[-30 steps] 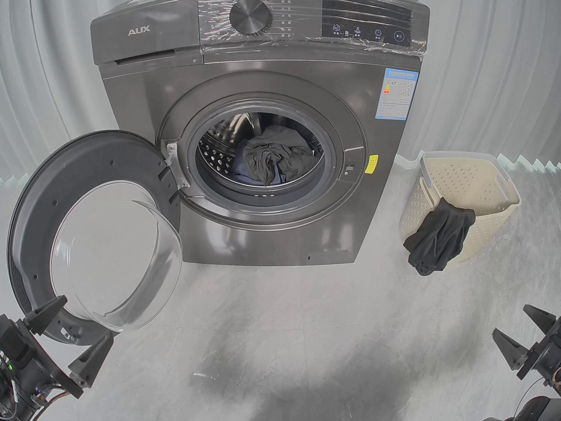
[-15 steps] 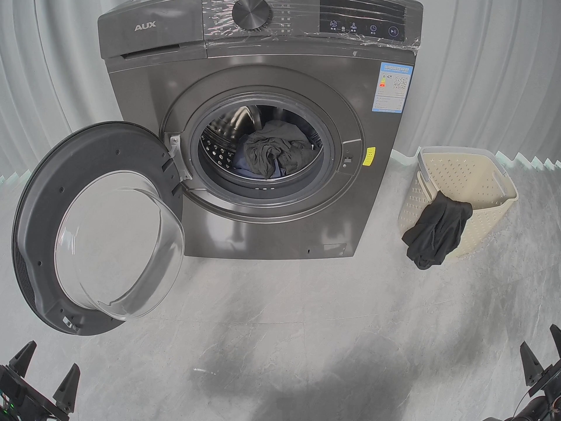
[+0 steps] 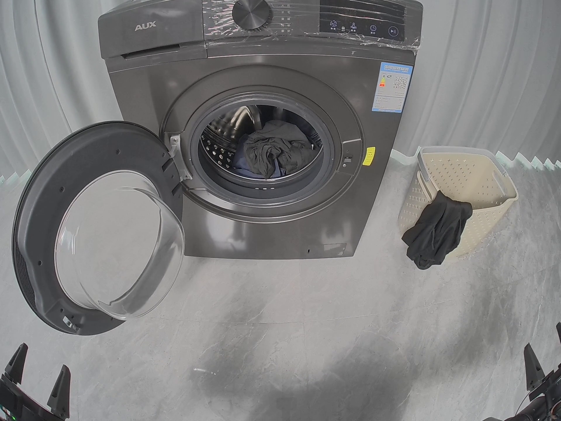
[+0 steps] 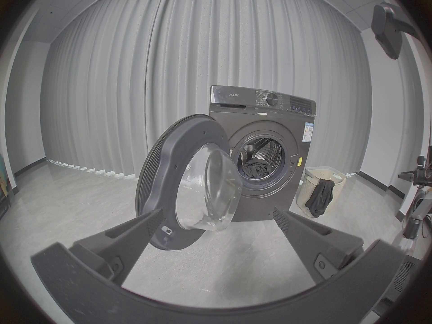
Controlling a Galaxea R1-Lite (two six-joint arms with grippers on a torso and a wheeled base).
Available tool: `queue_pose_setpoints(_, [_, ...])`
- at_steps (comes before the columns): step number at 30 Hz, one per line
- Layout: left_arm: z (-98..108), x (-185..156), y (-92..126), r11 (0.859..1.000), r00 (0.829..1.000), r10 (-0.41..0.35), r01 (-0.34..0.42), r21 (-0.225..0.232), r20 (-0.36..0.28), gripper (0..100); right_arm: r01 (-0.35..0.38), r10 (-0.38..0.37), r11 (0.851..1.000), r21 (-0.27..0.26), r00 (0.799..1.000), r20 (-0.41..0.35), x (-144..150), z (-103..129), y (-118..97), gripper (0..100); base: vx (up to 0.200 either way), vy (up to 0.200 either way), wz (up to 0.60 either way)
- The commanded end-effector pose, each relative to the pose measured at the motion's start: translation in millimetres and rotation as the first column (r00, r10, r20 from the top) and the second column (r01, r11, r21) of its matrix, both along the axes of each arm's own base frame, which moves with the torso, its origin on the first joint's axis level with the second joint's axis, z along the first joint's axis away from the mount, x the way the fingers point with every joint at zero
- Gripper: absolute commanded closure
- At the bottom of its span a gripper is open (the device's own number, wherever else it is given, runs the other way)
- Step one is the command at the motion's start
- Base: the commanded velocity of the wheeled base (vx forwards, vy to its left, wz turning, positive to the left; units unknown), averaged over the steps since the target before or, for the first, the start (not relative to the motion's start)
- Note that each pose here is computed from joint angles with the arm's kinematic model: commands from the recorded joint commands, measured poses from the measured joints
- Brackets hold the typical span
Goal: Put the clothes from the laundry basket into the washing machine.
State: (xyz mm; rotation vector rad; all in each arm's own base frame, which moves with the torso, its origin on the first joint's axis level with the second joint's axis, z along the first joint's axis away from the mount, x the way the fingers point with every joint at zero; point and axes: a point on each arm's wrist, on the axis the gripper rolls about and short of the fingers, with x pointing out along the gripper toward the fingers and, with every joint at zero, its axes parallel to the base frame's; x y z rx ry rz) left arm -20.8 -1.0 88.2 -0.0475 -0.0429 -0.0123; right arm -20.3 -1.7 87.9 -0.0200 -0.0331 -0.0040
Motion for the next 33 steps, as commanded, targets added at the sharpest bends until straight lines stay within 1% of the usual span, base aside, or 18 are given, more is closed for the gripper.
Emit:
queue_pose_setpoints(1, [-5.7, -2.3, -0.2, 0.999, 0.999, -0.048, 0.048, -0.017, 0.026, 0, 0.119, -0.119, 0.993, -0.01, 0.993, 0.0, -3.1, -6.3, -1.1, 0, 0.0, 0.0, 0.0])
queue_pose_setpoints(3, [-5.7, -2.3, -0.2, 0.999, 0.999, -0.048, 0.048, -0.017, 0.026, 0, 0.021, -0.021, 0.999, -0.039, 1.0, 0.004, -2.9, -6.0, 1.1, 0, 0.0, 0.0, 0.0])
queue_pose_setpoints(4, [-5.7, -2.3, -0.5, 0.998, 0.998, -0.06, 0.06, -0.016, 0.026, 0, -0.117, 0.117, 0.992, -0.046, 0.993, -0.006, -3.4, -6.2, 4.1, 0, 0.0, 0.0, 0.0])
queue_pose_setpoints(6, [-5.7, -2.3, -0.8, 0.997, 0.997, -0.077, 0.078, -0.021, 0.025, 0, -0.109, 0.109, 0.994, -0.017, 0.994, -0.015, -4.3, -5.0, 4.0, 0, 0.0, 0.0, 0.0])
queue_pose_setpoints(7, [-5.0, -2.7, -1.8, 0.991, 0.992, -0.124, 0.125, -0.045, 0.026, 0, -0.019, 0.02, 0.999, 0.031, 0.999, -0.042, -5.2, -5.2, 2.1, 0, 0.0, 0.0, 0.0])
queue_pose_setpoints(8, [-5.0, -2.7, -1.8, 0.991, 0.992, -0.124, 0.125, -0.045, 0.026, 0, -0.019, 0.02, 0.999, 0.031, 0.999, -0.042, -5.2, -5.2, 2.1, 0, 0.0, 0.0, 0.0])
queue_pose_setpoints(9, [-5.6, -2.5, -2.2, 0.989, 0.99, -0.137, 0.138, -0.058, 0.026, 0, 0.027, -0.026, 0.999, 0.035, 0.999, -0.045, -5.3, -5.7, 0.9, 0, 0.0, 0.0, 0.0])
queue_pose_setpoints(11, [-5.6, -2.5, -2.2, 0.989, 0.99, -0.135, 0.136, -0.055, 0.026, 0, -0.039, 0.04, 0.999, 0.039, 0.999, -0.036, -4.9, -5.6, 2.5, 0, 0.0, 0.0, 0.0])
queue_pose_setpoints(12, [-5.7, -2.5, -2.3, 0.989, 0.99, -0.138, 0.139, -0.05, 0.025, 0, -0.149, 0.15, 0.988, 0.034, 0.988, -0.033, -5.0, -5.5, 5.0, 0, 0.0, 0.0, 0.0])
queue_pose_setpoints(13, [-5.6, -2.5, -2.3, 0.989, 0.99, -0.138, 0.139, -0.05, 0.026, 0, -0.167, 0.168, 0.986, 0.026, 0.985, -0.033, -5.1, -5.1, 5.3, 0, 0.0, 0.0, 0.0])
queue_pose_setpoints(14, [-5.7, -2.5, -2.2, 0.989, 0.99, -0.136, 0.137, -0.049, 0.025, 0, -0.129, 0.13, 0.991, 0.026, 0.991, -0.033, -5.1, -4.8, 4.5, 0, 0.0, 0.0, 0.0])
queue_pose_setpoints(15, [-5.7, -2.5, -2.2, 0.989, 0.99, -0.136, 0.137, -0.047, 0.025, 0, -0.069, 0.07, 0.997, 0.028, 0.997, -0.035, -4.8, -5.2, 3.2, 0, 0.0, 0.0, 0.0])
queue_pose_setpoints(16, [-5.7, -2.4, -2.2, 0.99, 0.991, -0.133, 0.134, -0.047, 0.025, 0, 0.036, -0.036, 0.999, 0.015, 0.999, -0.036, -4.8, -5.4, 0.8, 0, 0.0, 0.0, 0.0])
queue_pose_setpoints(18, [-5.9, -2.3, -1.5, 0.994, 0.994, -0.102, 0.103, -0.04, 0.023, 0, 0.145, -0.144, 0.989, 0.014, 0.989, -0.035, -4.9, -5.5, -1.6, 0, 0.0, -0.2, 0.0])
queue_pose_setpoints(21, [-6.7, -2.4, 0.5, 0.999, 1.0, -0.012, 0.012, -0.037, 0.01, 0, 0.12, -0.12, 0.993, 0.02, 0.992, -0.036, -5.0, -5.4, -1.2, 0, 0.0, -0.2, 0.0])
queue_pose_setpoints(23, [-6.3, -2.6, 0.8, 0.999, 1.0, 0.004, -0.003, -0.037, 0.009, 0, 0.12, -0.12, 0.993, 0.018, 0.992, -0.038, -5.0, -5.6, -1.2, 0, 0.0, -0.2, 0.0])
queue_pose_setpoints(26, [-6.2, -2.7, 0.9, 0.999, 1.0, 0.008, -0.008, -0.04, 0.007, 0, 0.125, -0.124, 0.992, 0.02, 0.992, -0.035, -4.8, -5.5, -1.3, 0, 0.0, -0.2, 0.0])
queue_pose_setpoints(33, [-6.3, -2.6, 0.4, 0.999, 1.0, -0.017, 0.017, -0.043, 0.009, 0, 0.084, -0.083, 0.996, 0.019, 0.996, -0.03, -4.6, -5.3, -0.4, 0, 0.0, -0.2, 0.0])
